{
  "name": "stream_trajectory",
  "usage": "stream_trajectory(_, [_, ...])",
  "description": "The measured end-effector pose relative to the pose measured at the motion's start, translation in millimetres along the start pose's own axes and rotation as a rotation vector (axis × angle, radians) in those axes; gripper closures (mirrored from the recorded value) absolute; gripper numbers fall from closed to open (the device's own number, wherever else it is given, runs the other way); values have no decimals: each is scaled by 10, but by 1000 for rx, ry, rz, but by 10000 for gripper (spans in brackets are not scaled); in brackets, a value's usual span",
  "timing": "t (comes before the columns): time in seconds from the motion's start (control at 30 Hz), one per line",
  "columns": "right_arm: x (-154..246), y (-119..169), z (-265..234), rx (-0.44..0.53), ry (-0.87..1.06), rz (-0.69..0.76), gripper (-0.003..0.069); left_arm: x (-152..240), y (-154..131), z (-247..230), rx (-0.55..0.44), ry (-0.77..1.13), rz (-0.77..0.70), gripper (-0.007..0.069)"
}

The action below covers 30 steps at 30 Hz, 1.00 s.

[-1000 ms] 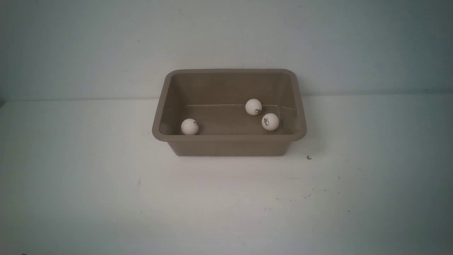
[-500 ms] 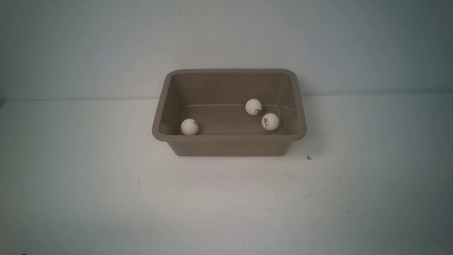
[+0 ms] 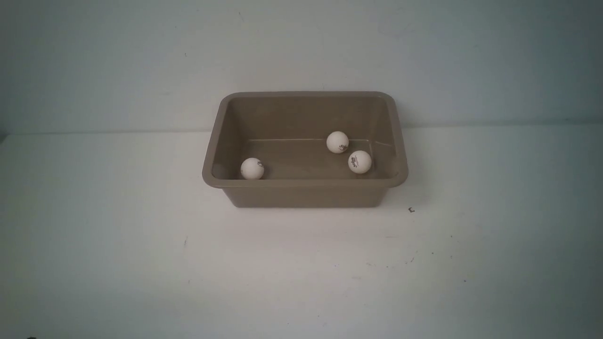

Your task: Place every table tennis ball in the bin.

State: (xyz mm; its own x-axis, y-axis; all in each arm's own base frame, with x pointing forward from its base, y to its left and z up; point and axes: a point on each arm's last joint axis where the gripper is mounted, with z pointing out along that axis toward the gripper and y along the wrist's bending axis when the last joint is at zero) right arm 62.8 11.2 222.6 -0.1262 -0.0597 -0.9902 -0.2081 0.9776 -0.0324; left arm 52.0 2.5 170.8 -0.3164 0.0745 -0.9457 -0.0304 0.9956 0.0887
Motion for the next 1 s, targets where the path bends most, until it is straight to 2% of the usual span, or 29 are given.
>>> stream_trajectory(0.17, [248, -60, 45, 111, 42, 31, 500, 0, 0, 0, 0, 0, 0, 336])
stream_trajectory(0.43, [338, -149, -2, 248, 104, 30, 500, 0, 0, 0, 0, 0, 0, 336])
stream_trajectory(1.0, [434, -154, -61, 281, 71, 45, 500, 0, 0, 0, 0, 0, 0, 336])
